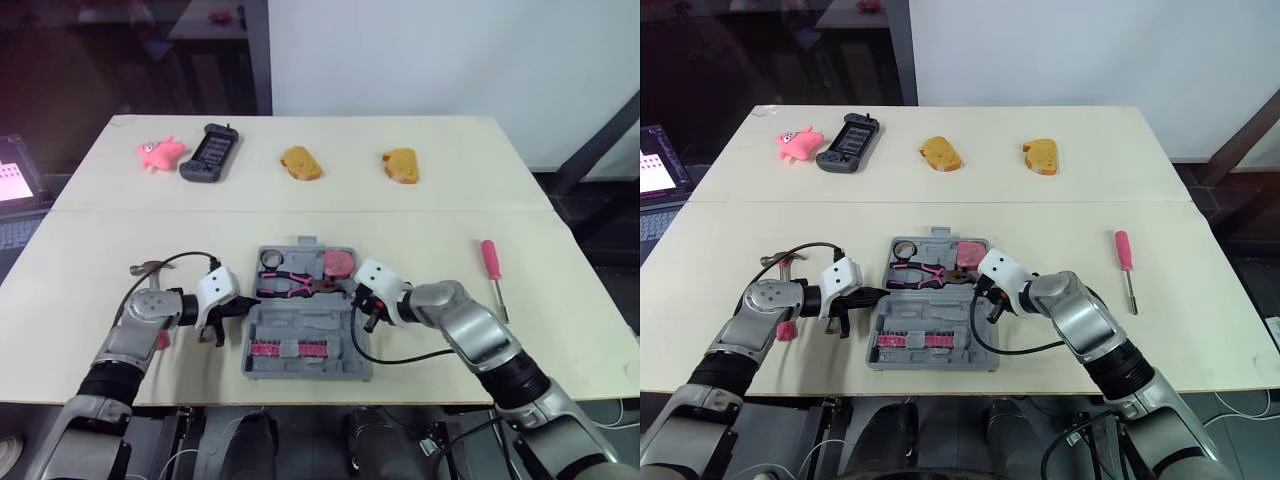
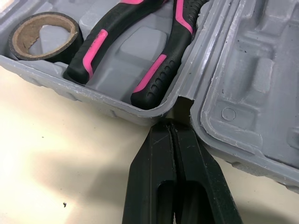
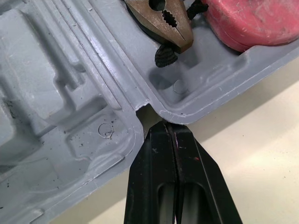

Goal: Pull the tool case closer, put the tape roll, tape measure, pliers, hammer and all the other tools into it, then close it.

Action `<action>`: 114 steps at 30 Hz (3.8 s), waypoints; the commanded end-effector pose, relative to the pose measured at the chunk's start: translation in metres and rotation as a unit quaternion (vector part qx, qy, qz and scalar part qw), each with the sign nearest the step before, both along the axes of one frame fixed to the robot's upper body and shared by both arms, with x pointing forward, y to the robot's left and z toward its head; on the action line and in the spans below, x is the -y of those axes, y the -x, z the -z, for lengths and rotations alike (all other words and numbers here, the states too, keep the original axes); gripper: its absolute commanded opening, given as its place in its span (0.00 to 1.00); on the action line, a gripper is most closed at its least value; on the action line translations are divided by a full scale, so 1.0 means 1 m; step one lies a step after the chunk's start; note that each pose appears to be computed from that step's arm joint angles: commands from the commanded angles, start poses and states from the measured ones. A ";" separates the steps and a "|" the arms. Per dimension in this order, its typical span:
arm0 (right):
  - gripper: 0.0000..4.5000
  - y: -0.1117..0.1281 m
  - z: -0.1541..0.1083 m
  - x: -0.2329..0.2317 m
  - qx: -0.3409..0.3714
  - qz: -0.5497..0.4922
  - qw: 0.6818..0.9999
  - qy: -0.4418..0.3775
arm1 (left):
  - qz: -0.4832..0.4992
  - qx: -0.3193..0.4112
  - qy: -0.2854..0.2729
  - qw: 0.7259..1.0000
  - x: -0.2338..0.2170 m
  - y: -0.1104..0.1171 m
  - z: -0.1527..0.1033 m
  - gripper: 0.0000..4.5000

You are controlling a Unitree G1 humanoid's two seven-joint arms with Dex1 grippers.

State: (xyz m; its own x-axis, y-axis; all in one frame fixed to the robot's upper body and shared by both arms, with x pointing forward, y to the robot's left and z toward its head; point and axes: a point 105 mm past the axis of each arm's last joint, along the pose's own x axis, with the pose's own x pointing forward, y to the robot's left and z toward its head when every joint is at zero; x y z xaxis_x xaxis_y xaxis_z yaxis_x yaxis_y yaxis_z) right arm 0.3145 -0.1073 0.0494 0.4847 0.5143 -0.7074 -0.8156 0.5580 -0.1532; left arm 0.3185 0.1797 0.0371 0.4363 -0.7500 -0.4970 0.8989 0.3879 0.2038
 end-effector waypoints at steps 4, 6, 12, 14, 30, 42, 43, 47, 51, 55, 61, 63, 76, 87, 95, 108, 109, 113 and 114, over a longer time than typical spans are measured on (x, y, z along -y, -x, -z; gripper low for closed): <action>0.00 0.001 -0.022 0.037 0.027 0.010 1.000 -0.007 | -0.029 0.021 -0.001 0.999 -0.041 0.008 -0.022 0.01; 0.00 0.005 -0.039 0.042 0.044 0.003 0.998 -0.040 | -0.034 0.029 0.013 0.999 -0.054 0.015 -0.036 0.01; 0.00 0.033 -0.076 0.100 0.077 0.028 0.992 -0.095 | -0.050 0.061 0.045 0.996 -0.095 0.053 -0.090 0.06; 0.06 0.046 -0.082 0.126 0.080 0.043 0.991 -0.098 | -0.074 0.062 0.047 0.994 -0.111 0.064 -0.102 0.18; 0.99 0.107 -0.084 0.238 0.088 0.142 0.983 -0.074 | -0.303 0.015 -0.024 0.953 -0.242 0.135 -0.080 1.00; 0.99 0.101 -0.087 0.231 0.104 0.141 0.981 -0.085 | -0.291 0.020 -0.022 0.956 -0.236 0.131 -0.075 1.00; 0.99 0.099 -0.092 0.225 0.109 0.136 0.980 -0.093 | -0.290 0.022 -0.021 0.957 -0.233 0.130 -0.074 1.00; 0.99 0.089 -0.114 0.184 0.125 0.088 0.978 -0.144 | -0.293 0.047 0.000 0.955 -0.214 0.119 -0.074 1.00; 0.99 0.072 -0.141 0.113 0.143 0.004 0.965 -0.218 | -0.330 0.053 0.110 0.936 -0.166 0.098 -0.079 1.00; 0.99 0.067 -0.143 0.056 0.122 -0.093 0.956 -0.249 | -0.411 0.004 0.136 0.902 -0.122 0.083 -0.062 1.00; 0.99 0.070 -0.117 0.024 0.082 -0.202 0.955 -0.201 | -0.456 -0.064 0.096 0.882 -0.080 0.066 -0.059 1.00; 0.99 0.071 -0.113 0.021 0.079 -0.217 0.954 -0.190 | -0.473 -0.087 0.088 0.873 -0.077 0.062 -0.059 1.00; 0.99 0.071 -0.099 0.010 0.090 -0.211 0.956 -0.183 | -0.492 -0.184 -0.024 0.851 -0.052 0.027 -0.034 1.00; 0.99 0.072 -0.101 0.009 0.096 -0.192 0.960 -0.181 | -0.500 -0.228 -0.021 0.835 -0.042 0.026 -0.003 1.00; 1.00 0.069 -0.099 0.012 0.094 -0.187 0.962 -0.174 | -0.496 -0.247 -0.007 0.833 -0.031 0.031 0.004 0.63; 1.00 0.063 -0.095 0.014 0.100 -0.170 0.966 -0.167 | -0.485 -0.221 0.001 0.846 -0.037 0.022 -0.011 0.00; 1.00 0.063 -0.095 0.014 0.101 -0.167 0.966 -0.167 | -0.481 -0.209 0.000 0.851 -0.040 0.019 -0.017 0.00; 1.00 0.061 -0.097 0.012 0.109 -0.156 0.966 -0.174 | -0.442 -0.164 -0.005 0.882 -0.051 0.010 -0.051 0.00; 1.00 0.060 -0.097 0.010 0.111 -0.154 0.966 -0.174 | -0.430 -0.157 -0.011 0.889 -0.053 0.010 -0.058 0.00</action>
